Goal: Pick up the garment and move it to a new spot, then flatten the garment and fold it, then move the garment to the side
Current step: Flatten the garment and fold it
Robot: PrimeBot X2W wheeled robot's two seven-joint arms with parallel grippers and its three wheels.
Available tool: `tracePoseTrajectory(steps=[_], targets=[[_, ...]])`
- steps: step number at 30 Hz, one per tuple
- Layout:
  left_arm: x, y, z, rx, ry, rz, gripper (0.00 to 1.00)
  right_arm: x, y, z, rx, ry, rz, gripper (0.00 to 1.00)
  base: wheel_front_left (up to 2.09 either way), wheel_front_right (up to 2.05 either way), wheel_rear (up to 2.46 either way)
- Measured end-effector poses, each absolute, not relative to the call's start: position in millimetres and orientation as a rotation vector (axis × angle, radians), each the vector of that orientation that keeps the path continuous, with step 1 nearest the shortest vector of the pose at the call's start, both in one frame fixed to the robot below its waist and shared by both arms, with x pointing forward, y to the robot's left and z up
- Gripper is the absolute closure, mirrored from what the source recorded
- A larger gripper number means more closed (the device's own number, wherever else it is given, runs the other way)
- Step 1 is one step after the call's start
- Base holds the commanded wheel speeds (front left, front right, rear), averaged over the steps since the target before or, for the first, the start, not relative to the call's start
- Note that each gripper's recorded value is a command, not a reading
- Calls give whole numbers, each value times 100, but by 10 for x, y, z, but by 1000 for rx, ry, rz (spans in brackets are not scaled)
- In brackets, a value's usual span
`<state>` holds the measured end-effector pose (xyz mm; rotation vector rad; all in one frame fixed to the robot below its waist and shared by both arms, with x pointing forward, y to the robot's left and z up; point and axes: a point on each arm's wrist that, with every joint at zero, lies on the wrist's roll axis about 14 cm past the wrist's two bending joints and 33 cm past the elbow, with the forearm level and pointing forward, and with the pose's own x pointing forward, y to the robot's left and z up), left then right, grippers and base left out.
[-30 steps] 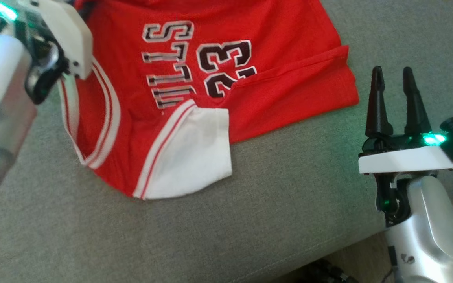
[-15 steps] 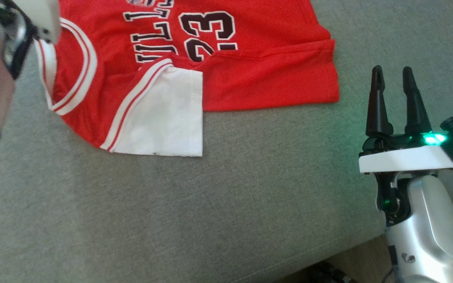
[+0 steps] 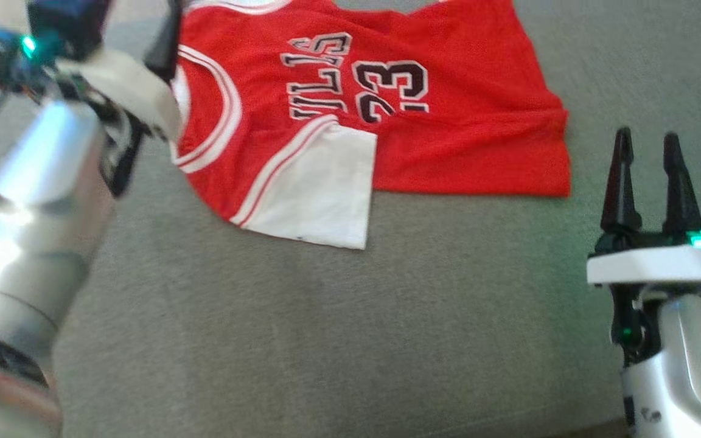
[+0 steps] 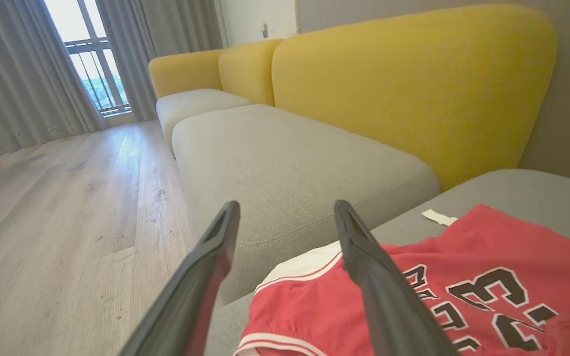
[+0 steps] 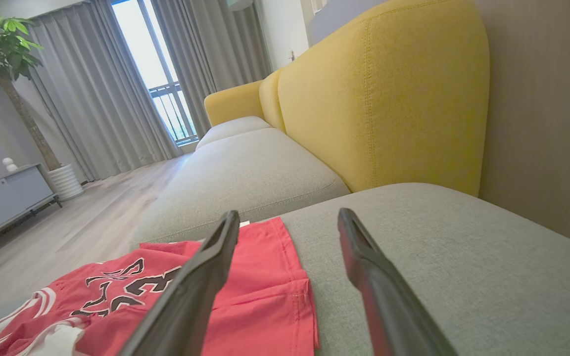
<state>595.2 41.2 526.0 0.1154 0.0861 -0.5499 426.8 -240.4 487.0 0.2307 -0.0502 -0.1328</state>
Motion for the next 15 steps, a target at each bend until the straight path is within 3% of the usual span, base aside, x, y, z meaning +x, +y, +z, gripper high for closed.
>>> tracePoseTrajectory(steps=[15], targets=[[4488, 868, 5113, -116, 47, -356, 0, 4075, -1996, 4984, 231, -65, -25, 0, 0, 0, 0]])
